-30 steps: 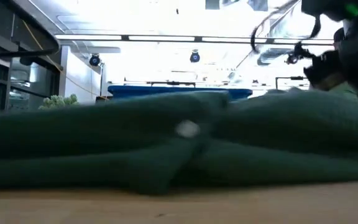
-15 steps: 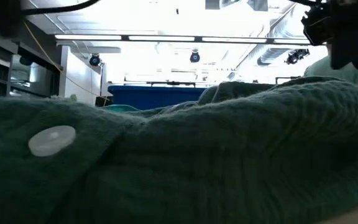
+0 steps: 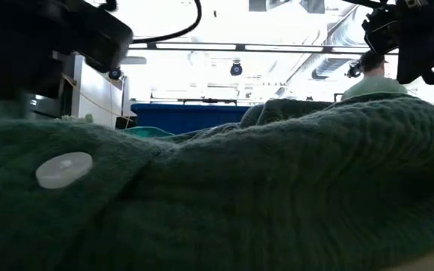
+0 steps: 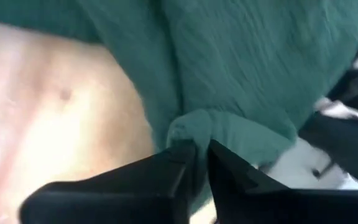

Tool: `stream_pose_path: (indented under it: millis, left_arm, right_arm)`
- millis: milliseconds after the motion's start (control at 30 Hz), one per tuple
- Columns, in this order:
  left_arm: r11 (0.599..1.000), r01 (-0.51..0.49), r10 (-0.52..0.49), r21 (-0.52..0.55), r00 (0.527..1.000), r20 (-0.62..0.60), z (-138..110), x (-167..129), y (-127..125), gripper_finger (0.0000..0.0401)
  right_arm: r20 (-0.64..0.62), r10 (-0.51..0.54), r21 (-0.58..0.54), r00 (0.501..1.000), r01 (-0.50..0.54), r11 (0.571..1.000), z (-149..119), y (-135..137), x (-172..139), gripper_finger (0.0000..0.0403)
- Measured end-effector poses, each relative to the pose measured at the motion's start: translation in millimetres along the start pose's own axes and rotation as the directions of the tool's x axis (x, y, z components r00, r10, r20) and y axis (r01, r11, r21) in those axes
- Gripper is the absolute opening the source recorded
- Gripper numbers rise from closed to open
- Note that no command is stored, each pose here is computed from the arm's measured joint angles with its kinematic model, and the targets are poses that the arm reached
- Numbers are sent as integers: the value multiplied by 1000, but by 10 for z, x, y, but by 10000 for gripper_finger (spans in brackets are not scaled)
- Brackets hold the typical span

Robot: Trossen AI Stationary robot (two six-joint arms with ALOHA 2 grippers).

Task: Fold laundry
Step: Fold the green polo shirt from the blue laundry bin

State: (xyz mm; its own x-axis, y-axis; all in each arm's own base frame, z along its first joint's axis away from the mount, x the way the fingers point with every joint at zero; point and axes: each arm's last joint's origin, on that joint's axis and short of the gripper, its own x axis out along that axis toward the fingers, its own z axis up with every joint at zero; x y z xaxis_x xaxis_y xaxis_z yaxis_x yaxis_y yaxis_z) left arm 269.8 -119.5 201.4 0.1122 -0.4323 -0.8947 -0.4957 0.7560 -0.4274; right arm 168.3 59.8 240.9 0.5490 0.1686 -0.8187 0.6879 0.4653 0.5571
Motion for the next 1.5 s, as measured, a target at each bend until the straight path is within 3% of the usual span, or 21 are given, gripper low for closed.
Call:
stream_pose_path:
  millis: [233,467,567,667,767,867,967,1033,1100,1200,1333,1500]
  left_arm:
    - [997,79,-76,22,992,-103,-172,66,-143,135]
    - [995,45,-52,-86,996,-76,-115,44,-91,216]
    - [986,-47,37,-159,997,-61,-56,-7,45,233]
    - [959,-188,187,-211,982,-24,-1,-106,237,236]
    - [904,-332,365,-268,928,81,94,-215,421,236]
    - [869,-352,441,-347,869,223,304,-295,558,236]
    - [893,-280,395,-352,862,318,548,-254,675,216]
    - [888,-279,402,-367,857,321,641,-216,765,182]
    - [868,-303,434,-394,849,302,692,-203,848,124]
    - [872,-321,443,-370,839,317,739,-215,887,25]
    - [872,-329,452,-363,827,334,729,-211,864,6]
    - [890,-320,428,-324,830,358,643,-131,713,1]
  right_arm:
    - [0,-1,-42,1000,1,999,-1,-1,-1,0]
    - [24,-18,-68,1000,19,998,5,-13,-3,0]
    - [25,-24,-68,999,25,997,5,-18,-3,0]
    - [24,-28,-68,999,29,997,4,-22,-3,0]
    - [24,-28,-68,999,30,997,4,-22,-3,0]
    - [29,-28,-66,999,30,997,6,-22,-3,0]
    - [44,-30,-55,999,33,998,11,-22,-4,0]
    - [72,-31,-31,997,34,999,20,-20,-4,0]
    - [98,-22,1,995,22,1000,29,-7,-5,0]
    - [144,28,36,989,-33,999,55,68,30,0]
    - [179,96,55,979,-108,993,90,234,222,0]
    - [163,183,81,969,-198,977,113,458,672,0]
